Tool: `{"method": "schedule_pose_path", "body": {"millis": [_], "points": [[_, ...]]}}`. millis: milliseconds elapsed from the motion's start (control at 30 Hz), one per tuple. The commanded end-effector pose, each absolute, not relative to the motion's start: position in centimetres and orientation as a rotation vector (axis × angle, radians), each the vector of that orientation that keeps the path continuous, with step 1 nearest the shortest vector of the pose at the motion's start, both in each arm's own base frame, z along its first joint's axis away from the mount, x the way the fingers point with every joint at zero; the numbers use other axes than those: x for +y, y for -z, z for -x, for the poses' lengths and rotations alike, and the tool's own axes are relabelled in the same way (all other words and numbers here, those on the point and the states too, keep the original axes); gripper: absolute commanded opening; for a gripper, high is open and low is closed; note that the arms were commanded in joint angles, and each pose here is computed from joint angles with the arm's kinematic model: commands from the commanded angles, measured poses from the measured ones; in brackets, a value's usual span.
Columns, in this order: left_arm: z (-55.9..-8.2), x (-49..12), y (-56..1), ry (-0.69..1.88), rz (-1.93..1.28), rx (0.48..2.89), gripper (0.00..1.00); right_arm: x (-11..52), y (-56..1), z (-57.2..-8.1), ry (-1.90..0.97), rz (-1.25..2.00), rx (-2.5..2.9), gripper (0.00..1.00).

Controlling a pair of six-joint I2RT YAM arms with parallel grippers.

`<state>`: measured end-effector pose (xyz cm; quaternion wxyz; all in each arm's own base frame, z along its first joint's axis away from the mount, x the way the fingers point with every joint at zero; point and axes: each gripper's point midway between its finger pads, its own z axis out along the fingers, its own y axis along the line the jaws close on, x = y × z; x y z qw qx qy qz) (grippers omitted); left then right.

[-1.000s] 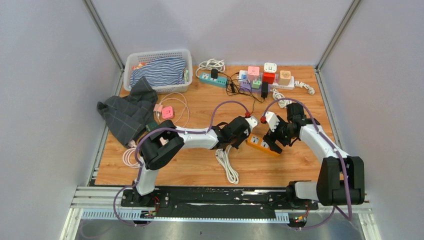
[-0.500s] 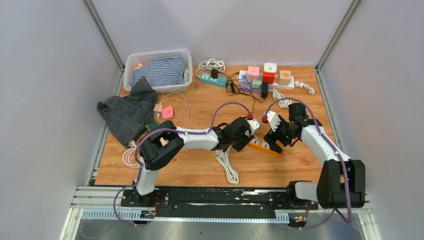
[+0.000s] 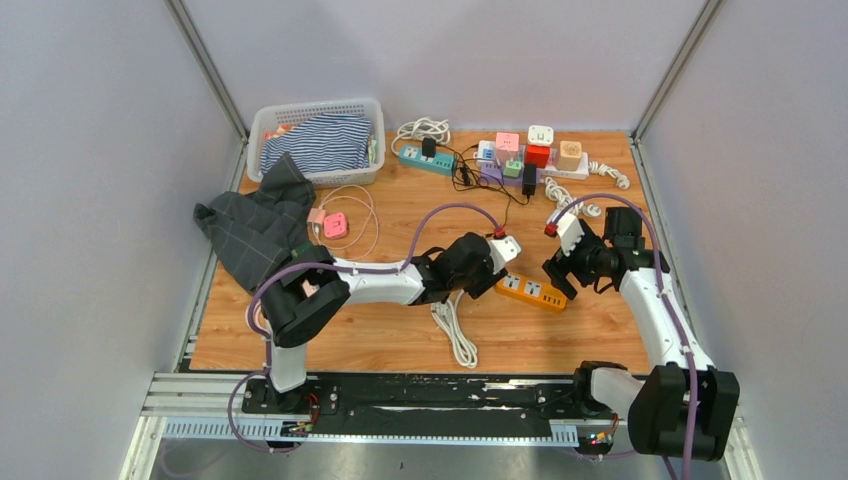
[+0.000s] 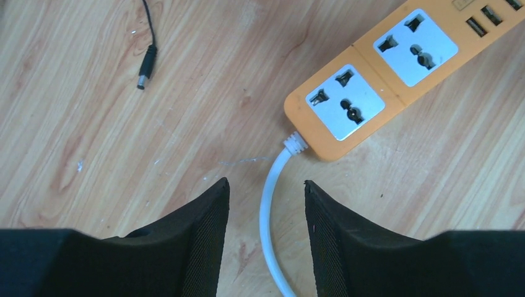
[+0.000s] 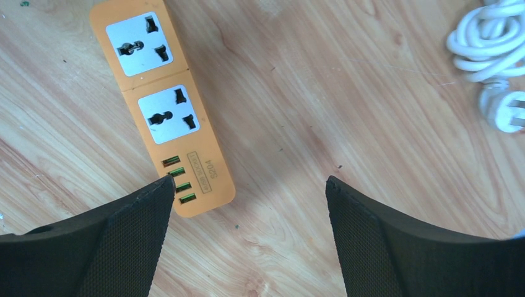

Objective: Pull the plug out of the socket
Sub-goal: Place the socket at the center of the board.

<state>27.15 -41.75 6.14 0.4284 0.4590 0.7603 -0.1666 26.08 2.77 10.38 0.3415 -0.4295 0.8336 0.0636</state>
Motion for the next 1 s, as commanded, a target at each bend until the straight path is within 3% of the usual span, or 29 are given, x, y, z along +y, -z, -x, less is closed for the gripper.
{"method": "schedule_pose_path", "body": {"millis": [0,100,133,167,200,233,400,500,700,967], "points": [[-27.6,-41.6,-8.3,0.385,-1.105,1.818,0.52,2.7,-11.5,-26.0,-0.178,1.057,2.131,0.92],[-27.8,-40.8,-9.6,0.372,-1.065,1.786,0.53,2.5,-12.9,-26.0,-0.157,1.028,2.087,0.92],[-27.8,-40.5,-10.0,0.37,-1.056,1.772,0.58,2.5,-13.5,-26.1,-0.152,1.017,2.065,0.92],[-27.7,-40.2,-10.6,0.365,-1.047,1.756,0.73,2.6,-14.2,-26.0,-0.15,1.009,2.04,0.93],[-27.6,-39.8,-11.0,0.355,-1.036,1.737,0.96,3.0,-14.9,-26.0,-0.158,1.009,2.009,0.93],[-27.4,-39.3,-11.7,0.347,-1.021,1.71,0.99,3.3,-15.6,-25.9,-0.165,1.013,1.976,0.93],[-26.2,-38.5,-14.6,0.404,-0.997,1.59,1.0,6.4,-17.8,-24.8,-0.307,1.071,1.802,1.0],[-26.3,-39.4,-12.6,0.433,-1.039,1.615,1.0,8.6,-16.7,-23.3,-0.451,1.142,1.707,1.0],[-25.4,-42.0,-9.7,0.59,-1.19,1.652,0.99,7.9,-14.2,-22.3,-0.366,1.246,1.696,0.99],[-25.8,-42.3,-8.0,0.709,-1.208,1.704,0.88,7.2,-13.8,-22.4,-0.345,1.232,1.732,0.98]]}}
